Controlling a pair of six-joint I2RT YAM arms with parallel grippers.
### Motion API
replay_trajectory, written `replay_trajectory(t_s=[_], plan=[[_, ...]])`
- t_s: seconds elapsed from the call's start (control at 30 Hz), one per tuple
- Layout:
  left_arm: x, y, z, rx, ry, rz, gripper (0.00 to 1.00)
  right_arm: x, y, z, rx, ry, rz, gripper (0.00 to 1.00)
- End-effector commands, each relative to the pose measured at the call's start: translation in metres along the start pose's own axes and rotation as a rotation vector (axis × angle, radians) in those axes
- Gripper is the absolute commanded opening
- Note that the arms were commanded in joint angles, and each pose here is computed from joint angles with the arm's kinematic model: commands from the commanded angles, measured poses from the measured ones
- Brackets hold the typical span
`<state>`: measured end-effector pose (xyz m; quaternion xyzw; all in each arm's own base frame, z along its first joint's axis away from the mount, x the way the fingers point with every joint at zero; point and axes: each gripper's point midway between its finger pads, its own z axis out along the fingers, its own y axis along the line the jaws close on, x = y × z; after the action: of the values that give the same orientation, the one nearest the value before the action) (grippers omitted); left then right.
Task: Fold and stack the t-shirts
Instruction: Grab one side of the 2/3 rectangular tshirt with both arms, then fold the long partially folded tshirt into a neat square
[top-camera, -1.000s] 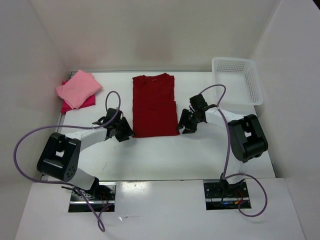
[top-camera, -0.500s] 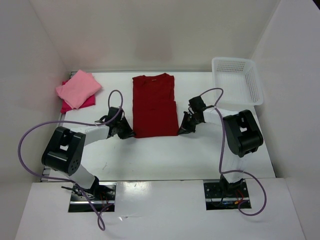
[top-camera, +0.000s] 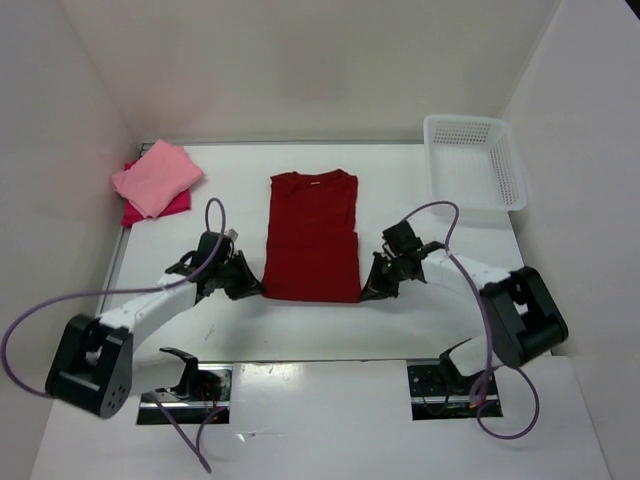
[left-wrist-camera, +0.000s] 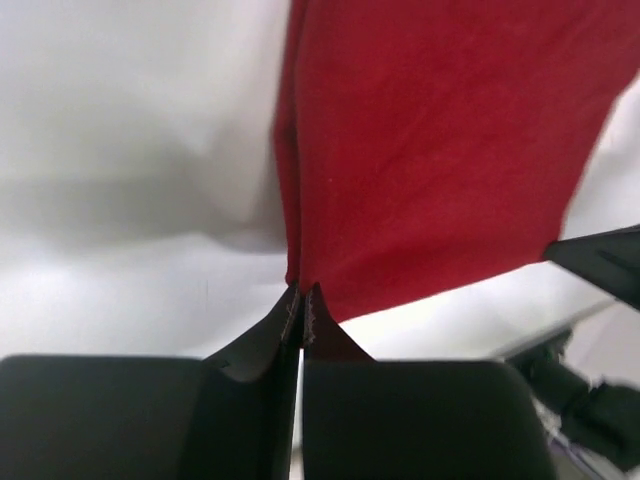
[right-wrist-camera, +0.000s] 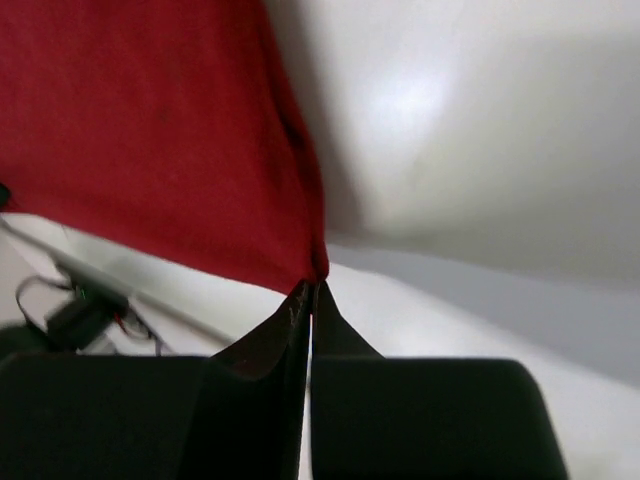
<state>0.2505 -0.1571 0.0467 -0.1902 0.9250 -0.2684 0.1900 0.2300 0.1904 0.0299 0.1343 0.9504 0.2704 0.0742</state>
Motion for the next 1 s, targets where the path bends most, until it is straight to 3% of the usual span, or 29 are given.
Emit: replay_trajectory(t_s=[0.0,0.03,0.13,0.23,0.4,0.63,0.83,0.97], plan=[[0.043,0.013,-0.03,0.013,0.094,-0.051,0.0,0.054,0.014,-0.019,-0.005,0.072,0.016,0.0],[0.054,0.012,-0.041,0.02,0.133,-0.072,0.0,0.064,0.016,-0.024,-0.013,0.087,0.015,0.0],[0.034,-0.025,-0.079,0.124,0.036,-0.047,0.0,0.06,0.025,-0.053,-0.034,0.025,0.003,0.0],[0.005,-0.042,-0.09,0.112,-0.007,-0.01,0.0,0.019,0.036,-0.076,-0.06,-0.053,-0.018,0.0],[-0.09,-0.07,-0.085,0.125,-0.147,0.036,0.0,-0.086,0.077,-0.104,-0.101,-0.243,-0.111,0.0],[-0.199,-0.089,-0.038,0.069,-0.306,0.059,0.0,-0.212,0.101,-0.066,-0.071,-0.334,-0.136,0.0],[-0.234,-0.077,0.029,0.015,-0.274,0.047,0.0,-0.275,0.1,-0.034,-0.062,-0.36,-0.131,0.0],[-0.256,-0.066,0.055,-0.013,-0.313,0.011,0.03,-0.293,0.098,-0.007,-0.065,-0.342,-0.128,0.0]])
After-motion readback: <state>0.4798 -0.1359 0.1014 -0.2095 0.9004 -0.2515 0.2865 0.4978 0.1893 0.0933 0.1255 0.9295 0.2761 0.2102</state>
